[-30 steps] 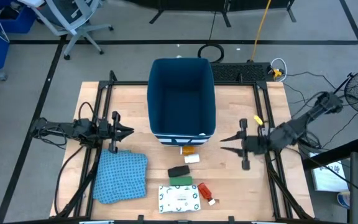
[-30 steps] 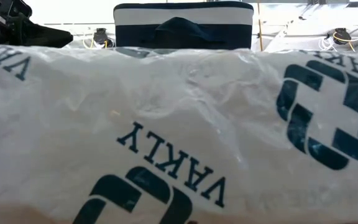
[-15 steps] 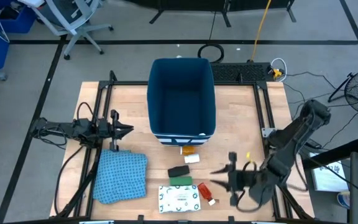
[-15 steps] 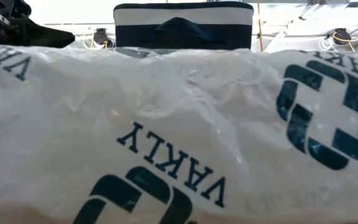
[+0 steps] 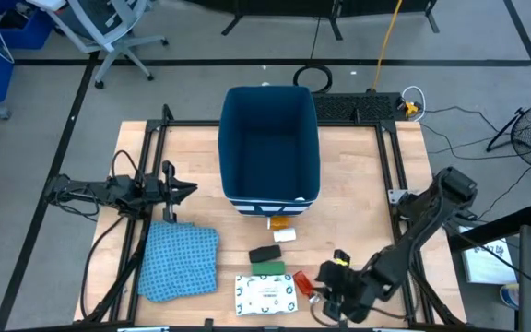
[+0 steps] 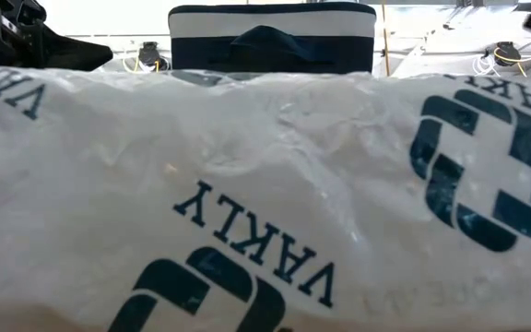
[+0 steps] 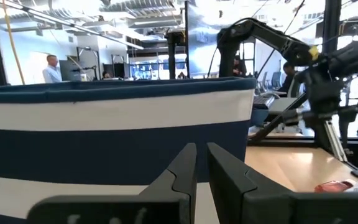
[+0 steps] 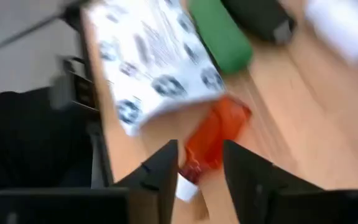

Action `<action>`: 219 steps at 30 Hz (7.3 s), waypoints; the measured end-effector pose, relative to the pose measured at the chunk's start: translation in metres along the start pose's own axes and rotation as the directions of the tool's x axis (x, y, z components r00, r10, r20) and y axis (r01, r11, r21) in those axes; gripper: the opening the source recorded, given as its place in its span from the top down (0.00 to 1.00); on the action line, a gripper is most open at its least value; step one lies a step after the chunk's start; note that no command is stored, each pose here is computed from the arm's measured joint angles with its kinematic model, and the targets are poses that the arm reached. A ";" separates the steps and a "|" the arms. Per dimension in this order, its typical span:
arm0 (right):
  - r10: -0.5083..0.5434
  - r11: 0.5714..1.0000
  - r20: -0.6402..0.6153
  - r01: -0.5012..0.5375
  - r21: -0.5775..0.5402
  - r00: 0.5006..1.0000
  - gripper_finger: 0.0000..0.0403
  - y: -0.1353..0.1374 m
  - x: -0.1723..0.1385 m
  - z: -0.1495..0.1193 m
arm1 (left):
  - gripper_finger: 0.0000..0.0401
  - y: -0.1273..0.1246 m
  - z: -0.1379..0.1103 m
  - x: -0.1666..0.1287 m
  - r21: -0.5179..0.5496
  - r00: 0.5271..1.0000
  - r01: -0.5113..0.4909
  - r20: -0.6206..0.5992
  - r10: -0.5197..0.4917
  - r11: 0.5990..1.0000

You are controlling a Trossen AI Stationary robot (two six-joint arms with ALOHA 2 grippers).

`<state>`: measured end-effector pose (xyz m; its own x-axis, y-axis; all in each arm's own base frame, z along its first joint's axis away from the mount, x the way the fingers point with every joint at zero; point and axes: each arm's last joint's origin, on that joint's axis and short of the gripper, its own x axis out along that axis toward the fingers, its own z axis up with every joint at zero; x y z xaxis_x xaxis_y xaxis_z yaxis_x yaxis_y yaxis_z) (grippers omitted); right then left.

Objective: Pick & place medical supplies in basket/bin
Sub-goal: Put the red medicine bottle into the blue bin

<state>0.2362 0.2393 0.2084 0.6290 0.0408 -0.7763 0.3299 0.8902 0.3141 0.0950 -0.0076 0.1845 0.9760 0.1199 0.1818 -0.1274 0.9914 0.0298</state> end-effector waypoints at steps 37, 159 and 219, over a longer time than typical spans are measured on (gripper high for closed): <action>-0.026 0.976 -0.305 0.090 0.199 0.952 0.28 0.013 0.038 0.006 | 0.90 0.000 -0.007 0.000 0.014 0.998 -0.003 -0.067 0.004 1.000; 0.090 0.904 0.738 0.256 -0.342 0.669 0.68 -0.140 -0.164 0.179 | 0.90 0.000 -0.009 0.000 0.042 0.996 0.000 -0.088 0.003 0.999; -0.332 0.765 -0.240 0.111 -0.635 0.913 0.68 -0.270 0.129 0.217 | 0.90 0.000 -0.012 -0.001 0.010 0.992 -0.007 -0.123 0.009 1.000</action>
<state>0.3815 -0.0938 0.1419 0.2961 -0.1493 -0.9434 -0.1247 0.9732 -0.1931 0.0964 -0.0073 0.1727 0.9892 0.1340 0.0601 -0.1364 0.9899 0.0385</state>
